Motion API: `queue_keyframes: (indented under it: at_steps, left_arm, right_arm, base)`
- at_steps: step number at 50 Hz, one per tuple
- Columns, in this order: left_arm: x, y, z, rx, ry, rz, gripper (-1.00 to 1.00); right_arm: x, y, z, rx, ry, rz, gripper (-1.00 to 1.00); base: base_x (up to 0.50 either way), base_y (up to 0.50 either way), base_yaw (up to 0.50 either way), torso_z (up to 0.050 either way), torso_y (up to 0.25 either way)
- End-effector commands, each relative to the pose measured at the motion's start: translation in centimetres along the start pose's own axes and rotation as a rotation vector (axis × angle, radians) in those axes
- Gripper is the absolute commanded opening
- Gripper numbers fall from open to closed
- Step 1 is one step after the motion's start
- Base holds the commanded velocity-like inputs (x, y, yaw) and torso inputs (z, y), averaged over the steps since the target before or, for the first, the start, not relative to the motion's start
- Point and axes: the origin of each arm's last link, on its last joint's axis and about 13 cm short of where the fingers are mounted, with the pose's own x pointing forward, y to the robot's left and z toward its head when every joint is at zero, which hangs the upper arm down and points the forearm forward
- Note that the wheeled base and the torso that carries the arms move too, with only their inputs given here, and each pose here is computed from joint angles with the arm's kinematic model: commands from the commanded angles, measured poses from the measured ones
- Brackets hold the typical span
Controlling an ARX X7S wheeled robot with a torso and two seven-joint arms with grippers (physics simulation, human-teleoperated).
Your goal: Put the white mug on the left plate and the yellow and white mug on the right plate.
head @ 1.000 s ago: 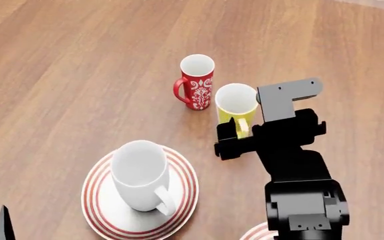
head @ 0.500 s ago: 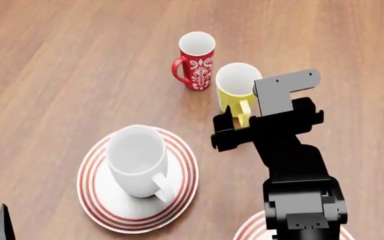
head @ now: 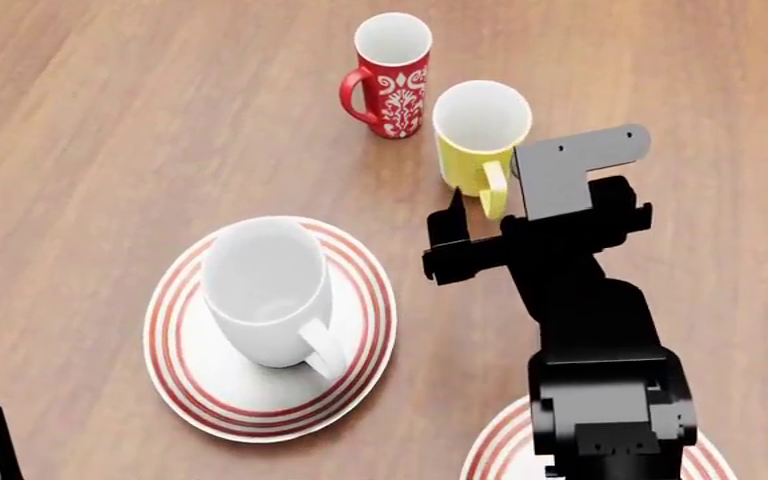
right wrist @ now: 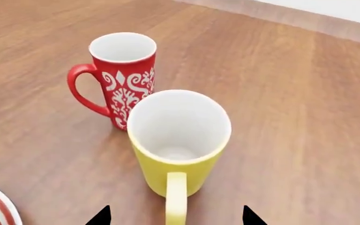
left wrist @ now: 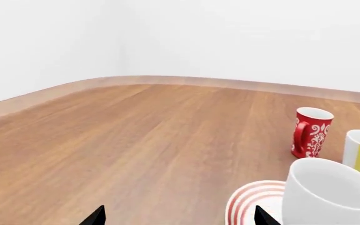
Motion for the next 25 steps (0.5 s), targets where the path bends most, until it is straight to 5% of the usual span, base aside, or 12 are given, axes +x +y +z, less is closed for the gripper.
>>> queue_keyframes:
  at_steps: [1,6,14,25]
  left_arm:
    - [-0.04,0.0,-0.14,-0.007,-0.007,-0.003,1.0]
    - [0.0,0.11,-0.1,-0.013,-0.004,0.0,1.0]
    - [0.15,-0.05,-0.38,0.012,0.006,0.004,1.0]
    - [0.19,-0.04,-0.41,0.009,0.012,0.011,1.0]
  right_arm:
    - [0.39,0.61,0.75,0.028,-0.078,0.036,1.0]
    - [0.4,0.49,0.89,0.026,-0.084,0.026,1.0]
    - [0.39,0.53,0.79,0.028,-0.087,0.031,1.0]
    - [0.4,0.63,0.76,0.029,-0.088,0.035,1.0]
  base:
    - [0.0,0.0,0.0,0.0,0.0]
    - [0.0,0.0,0.0,0.0,0.0]
    - [0.0,0.0,0.0,0.0,-0.234]
    - [0.0,0.0,0.0,0.0,0.0]
